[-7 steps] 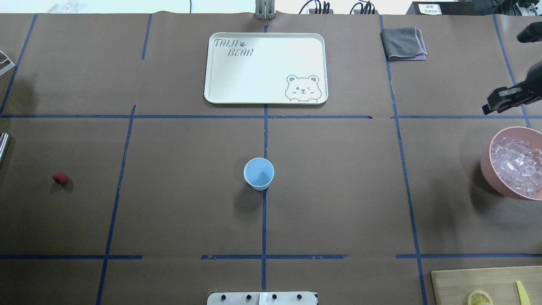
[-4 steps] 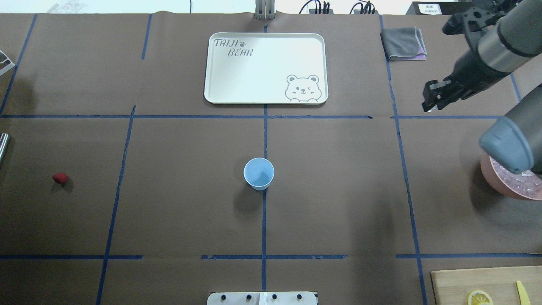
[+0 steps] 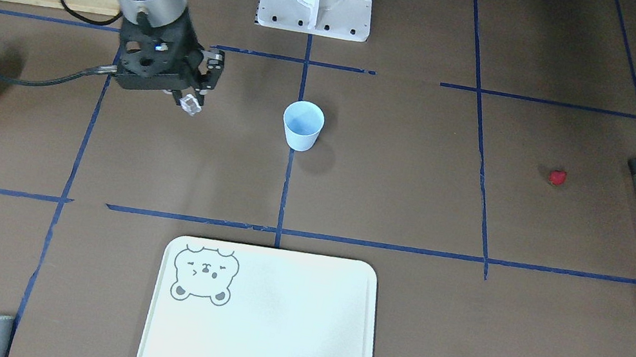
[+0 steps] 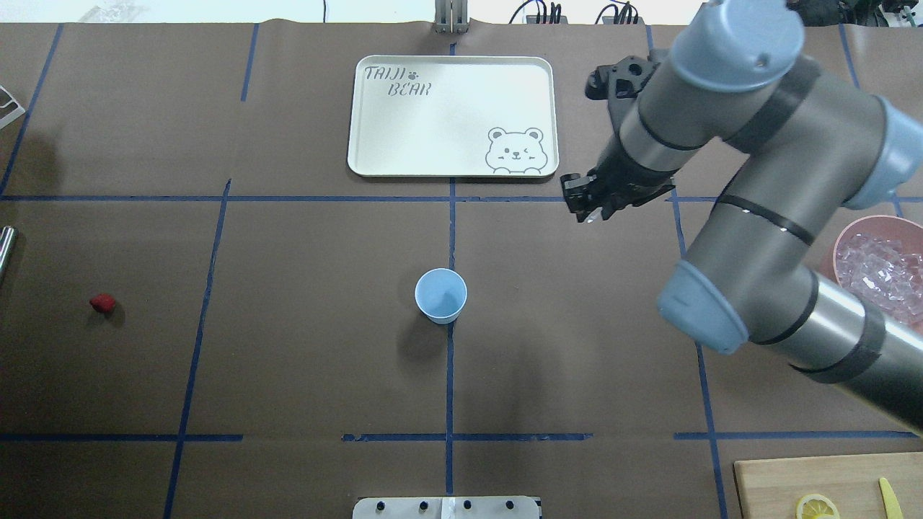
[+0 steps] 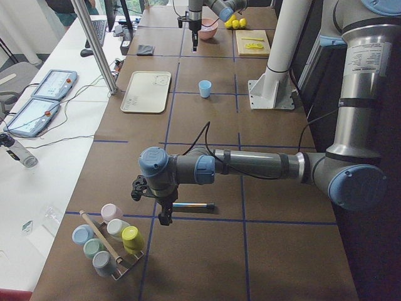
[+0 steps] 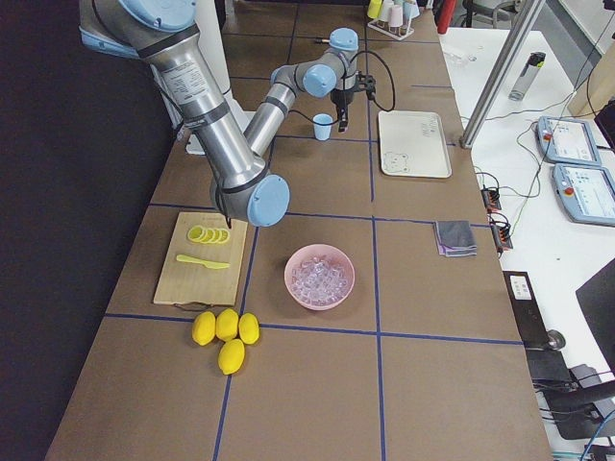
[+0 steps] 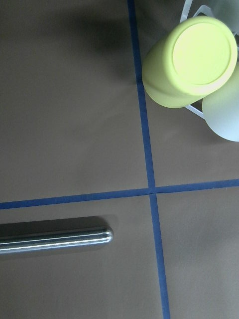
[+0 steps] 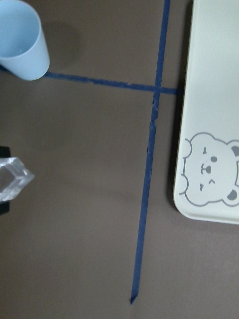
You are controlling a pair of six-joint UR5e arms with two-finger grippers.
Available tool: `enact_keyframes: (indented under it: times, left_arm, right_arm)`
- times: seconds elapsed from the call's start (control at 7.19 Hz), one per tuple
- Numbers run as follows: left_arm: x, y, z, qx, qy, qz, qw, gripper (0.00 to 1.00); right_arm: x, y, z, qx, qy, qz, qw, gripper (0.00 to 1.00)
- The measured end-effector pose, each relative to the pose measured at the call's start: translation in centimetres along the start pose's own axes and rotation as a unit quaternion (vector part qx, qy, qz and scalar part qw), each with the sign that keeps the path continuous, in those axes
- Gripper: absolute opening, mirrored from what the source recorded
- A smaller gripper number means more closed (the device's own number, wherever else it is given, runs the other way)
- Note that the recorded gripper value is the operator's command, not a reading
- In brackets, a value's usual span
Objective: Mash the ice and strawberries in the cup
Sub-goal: 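Lower the right gripper over the blue cup and release the ice cube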
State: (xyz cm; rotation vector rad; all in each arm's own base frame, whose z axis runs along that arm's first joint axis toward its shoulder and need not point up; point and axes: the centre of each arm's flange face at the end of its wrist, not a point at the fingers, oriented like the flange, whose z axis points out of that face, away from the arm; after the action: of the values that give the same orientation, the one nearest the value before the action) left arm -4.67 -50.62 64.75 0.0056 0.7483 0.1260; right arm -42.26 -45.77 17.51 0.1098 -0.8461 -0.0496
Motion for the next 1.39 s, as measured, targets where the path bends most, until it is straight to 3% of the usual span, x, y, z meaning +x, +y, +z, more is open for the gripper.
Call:
enact_keyframes:
  times: [0.28,0.7,0.97,1.11,1.25,1.39]
  left_arm:
    - [0.0,0.0,0.0,0.0,0.0,0.0,1.0,1.0]
    - [-0.1,0.0,0.1,-0.002,0.0,-0.002,1.0,1.0]
    - [-0.1,0.1,0.2,-0.002,0.0,-0.002,1.0,1.0]
    - [-0.1,0.1,0.2,-0.003,0.001,-0.002,1.0,1.0]
    - [-0.2,0.1,0.2,-0.003,0.001,-0.003,1.0,1.0]
    - [-0.1,0.1,0.2,-0.004,0.001,-0.003,1.0,1.0]
  right_arm:
    - [-8.7,2.3,2.4,0.012,0.006,0.033,0.9994,0.03]
    - [-15.1,4.3,5.4,0.014,0.021,0.045,0.9986,0.06]
    - [-15.9,4.9,6.8,0.011,0.032,0.049,0.9982,0.19]
    - [-16.0,5.1,7.5,0.008,0.037,0.049,0.9981,0.44]
    - [-15.9,5.3,7.9,0.006,0.04,0.048,0.998,0.99]
    - [-15.9,5.4,8.1,0.005,0.042,0.047,0.998,0.99]
